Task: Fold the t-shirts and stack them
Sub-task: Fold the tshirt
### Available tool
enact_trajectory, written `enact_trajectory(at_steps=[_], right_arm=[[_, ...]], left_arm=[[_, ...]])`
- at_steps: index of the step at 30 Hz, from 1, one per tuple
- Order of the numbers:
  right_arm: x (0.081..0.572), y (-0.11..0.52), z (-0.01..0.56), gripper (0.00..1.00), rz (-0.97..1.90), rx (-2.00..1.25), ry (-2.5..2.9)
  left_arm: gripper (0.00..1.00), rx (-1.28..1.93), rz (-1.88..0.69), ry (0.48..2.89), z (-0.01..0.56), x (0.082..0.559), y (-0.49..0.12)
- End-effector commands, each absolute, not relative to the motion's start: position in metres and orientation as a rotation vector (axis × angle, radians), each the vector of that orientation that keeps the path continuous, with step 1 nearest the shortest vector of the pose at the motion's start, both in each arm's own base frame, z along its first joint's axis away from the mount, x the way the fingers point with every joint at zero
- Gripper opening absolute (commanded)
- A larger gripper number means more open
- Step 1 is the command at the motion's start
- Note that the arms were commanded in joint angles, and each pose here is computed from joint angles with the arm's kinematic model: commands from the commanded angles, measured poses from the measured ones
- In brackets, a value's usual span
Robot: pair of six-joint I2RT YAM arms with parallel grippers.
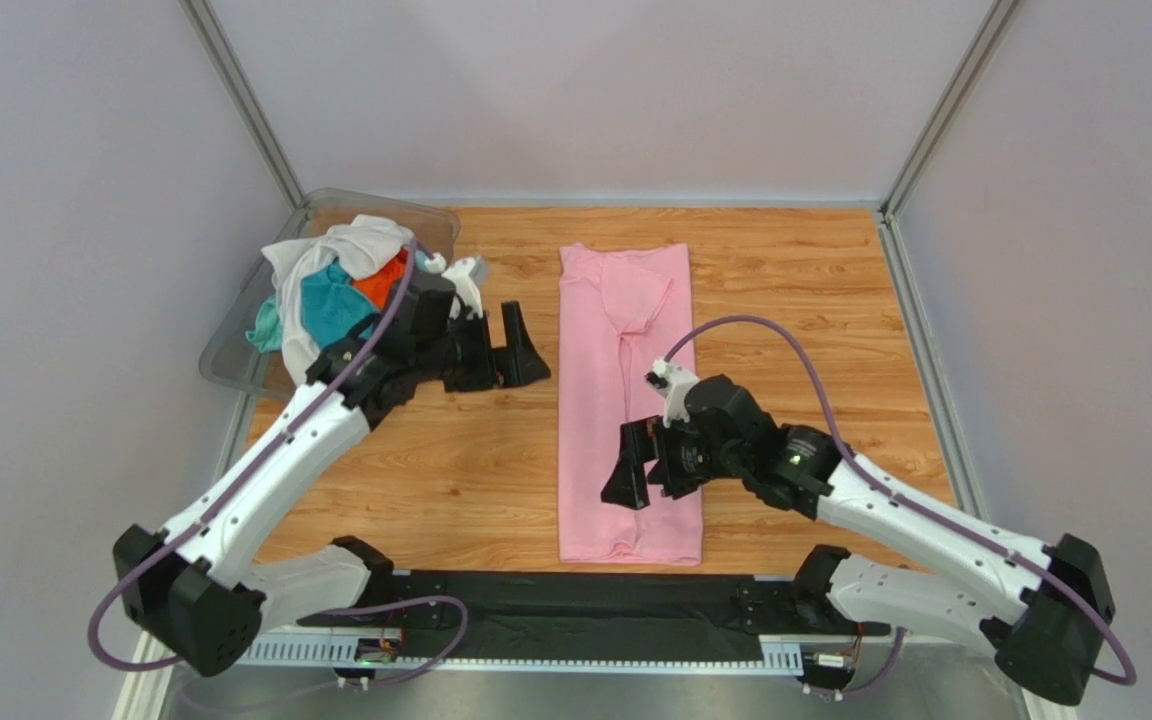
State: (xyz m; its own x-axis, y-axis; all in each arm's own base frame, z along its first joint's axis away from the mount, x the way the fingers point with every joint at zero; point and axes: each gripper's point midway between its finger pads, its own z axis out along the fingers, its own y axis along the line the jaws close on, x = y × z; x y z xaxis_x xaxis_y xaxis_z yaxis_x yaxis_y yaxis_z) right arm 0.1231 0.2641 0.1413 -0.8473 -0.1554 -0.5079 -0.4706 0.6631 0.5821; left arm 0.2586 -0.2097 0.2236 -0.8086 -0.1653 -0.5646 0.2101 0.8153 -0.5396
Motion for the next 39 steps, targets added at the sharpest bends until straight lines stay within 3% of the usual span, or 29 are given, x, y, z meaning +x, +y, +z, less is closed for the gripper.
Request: enact_trajectory(at_steps=[1, 8, 12, 20, 28, 31, 39], right_arm=[[0.129, 0.217, 0.136, 1.00, 0.744, -0.341, 2.526], [0.099, 0.185, 0.098, 1.00, 0.670, -0.260, 2.679], [0.089, 0.181, 0.082, 1.00, 0.674, -0.217, 2.737], [0.081, 0.174, 0.063, 1.00, 0.630, -0.171, 2.804], [0.081, 0.172, 0.049, 1.00, 0.562, -0.139, 2.855], [0.081, 0.174, 0.046, 1.00, 0.561, -0.154, 2.870], [0.075, 0.181, 0.041, 0.98, 0.609, -0.200, 2.908]], left_arm=[[1.00, 0.061, -0.786, 2.468, 0.190, 0.211, -0.212], [1.00, 0.192, -0.805, 2.748, 0.108, 0.106, -0.227], [0.97, 0.241, -0.770, 2.813, 0.088, 0.085, -0.240], [0.86, 0.260, -0.802, 2.884, 0.065, 0.075, -0.271], [0.66, 0.257, -0.702, 2.961, 0.039, 0.069, -0.275], [0.65, 0.266, -0.673, 2.971, 0.034, 0.069, -0.278], [0.42, 0.189, -0.559, 3.007, 0.015, 0.071, -0.271]])
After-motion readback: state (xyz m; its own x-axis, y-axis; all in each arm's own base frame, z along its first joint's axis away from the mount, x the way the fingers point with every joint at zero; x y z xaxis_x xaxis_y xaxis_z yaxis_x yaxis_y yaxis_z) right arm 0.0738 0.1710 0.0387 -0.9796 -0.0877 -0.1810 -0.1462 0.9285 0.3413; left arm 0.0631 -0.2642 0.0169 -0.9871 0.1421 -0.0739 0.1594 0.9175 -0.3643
